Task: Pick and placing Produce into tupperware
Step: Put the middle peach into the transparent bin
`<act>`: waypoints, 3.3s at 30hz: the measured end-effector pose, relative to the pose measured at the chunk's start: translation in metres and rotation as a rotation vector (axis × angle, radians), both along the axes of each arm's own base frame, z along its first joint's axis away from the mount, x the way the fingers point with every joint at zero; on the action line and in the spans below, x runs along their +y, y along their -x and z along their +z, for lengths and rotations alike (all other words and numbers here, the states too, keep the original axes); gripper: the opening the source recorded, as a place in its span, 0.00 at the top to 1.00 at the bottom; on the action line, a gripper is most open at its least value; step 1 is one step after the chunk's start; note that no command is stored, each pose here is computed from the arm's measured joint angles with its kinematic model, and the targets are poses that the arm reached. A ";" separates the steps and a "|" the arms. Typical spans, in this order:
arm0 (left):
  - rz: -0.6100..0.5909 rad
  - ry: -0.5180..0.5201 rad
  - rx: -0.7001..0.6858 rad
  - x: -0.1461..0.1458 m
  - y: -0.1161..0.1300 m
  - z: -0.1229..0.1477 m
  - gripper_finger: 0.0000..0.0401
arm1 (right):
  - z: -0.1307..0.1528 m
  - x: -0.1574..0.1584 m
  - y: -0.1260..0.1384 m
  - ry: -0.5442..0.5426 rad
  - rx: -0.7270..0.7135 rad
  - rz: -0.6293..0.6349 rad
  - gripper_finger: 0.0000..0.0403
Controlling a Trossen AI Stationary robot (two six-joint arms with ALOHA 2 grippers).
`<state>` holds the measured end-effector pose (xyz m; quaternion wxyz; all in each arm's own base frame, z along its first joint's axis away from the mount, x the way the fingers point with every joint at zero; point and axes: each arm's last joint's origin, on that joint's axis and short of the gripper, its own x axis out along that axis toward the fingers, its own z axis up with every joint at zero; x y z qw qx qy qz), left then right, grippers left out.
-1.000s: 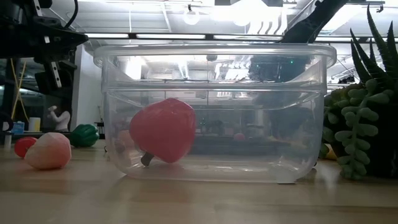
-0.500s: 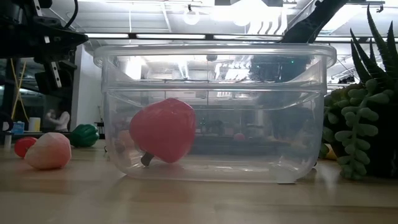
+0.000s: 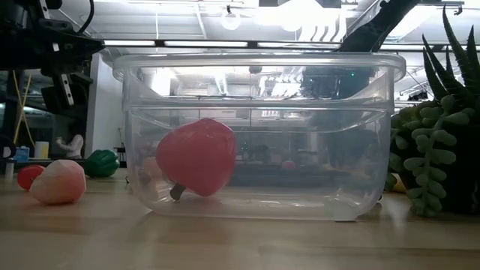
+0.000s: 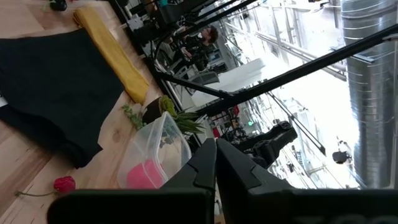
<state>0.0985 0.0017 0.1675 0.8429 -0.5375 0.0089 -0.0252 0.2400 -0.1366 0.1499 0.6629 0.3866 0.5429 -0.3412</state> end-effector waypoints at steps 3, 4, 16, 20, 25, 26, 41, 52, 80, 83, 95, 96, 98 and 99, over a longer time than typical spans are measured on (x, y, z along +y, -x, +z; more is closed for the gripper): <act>0.000 0.000 -0.001 0.000 0.000 0.000 1.00 | 0.000 0.000 0.000 0.000 0.000 0.000 0.64; 0.000 0.000 0.000 0.000 0.000 0.000 1.00 | 0.000 0.000 0.000 0.000 0.000 0.000 0.65; 0.000 -0.002 -0.001 0.000 0.000 0.000 1.00 | 0.000 0.001 0.000 -0.022 -0.006 0.003 0.66; 0.000 -0.002 -0.001 0.000 0.000 0.000 1.00 | 0.008 0.000 -0.002 -0.044 0.000 0.003 0.66; 0.001 -0.002 -0.001 0.000 0.000 0.000 1.00 | 0.023 -0.003 -0.009 -0.044 -0.009 0.021 0.66; 0.001 -0.002 -0.001 0.000 0.000 0.000 1.00 | 0.026 -0.004 -0.011 -0.040 -0.015 0.028 0.66; 0.000 -0.005 -0.001 0.000 0.000 0.000 1.00 | 0.094 -0.007 -0.049 0.070 -0.181 0.135 0.66; 0.001 -0.005 -0.002 0.000 0.000 0.000 1.00 | 0.142 0.012 -0.069 0.109 -0.285 0.283 0.66; 0.013 -0.004 0.000 0.000 0.000 0.000 1.00 | 0.210 0.143 -0.098 0.001 -0.539 0.797 0.66; 0.013 -0.005 0.000 0.000 0.000 0.000 1.00 | 0.210 0.161 -0.098 -0.019 -0.543 0.848 0.66; -0.065 -0.015 -0.014 -0.002 0.000 0.001 1.00 | 0.217 0.216 -0.100 -0.062 -0.659 0.864 0.66; -0.074 -0.015 -0.016 -0.002 0.000 0.002 1.00 | 0.218 0.220 -0.100 -0.053 -0.674 0.849 0.66; -0.089 -0.014 -0.019 -0.003 0.000 0.002 1.00 | 0.219 0.226 -0.100 -0.031 -0.685 0.816 0.66; -0.093 -0.009 -0.017 -0.003 0.000 0.002 1.00 | 0.219 0.229 -0.100 -0.026 -0.685 0.793 0.66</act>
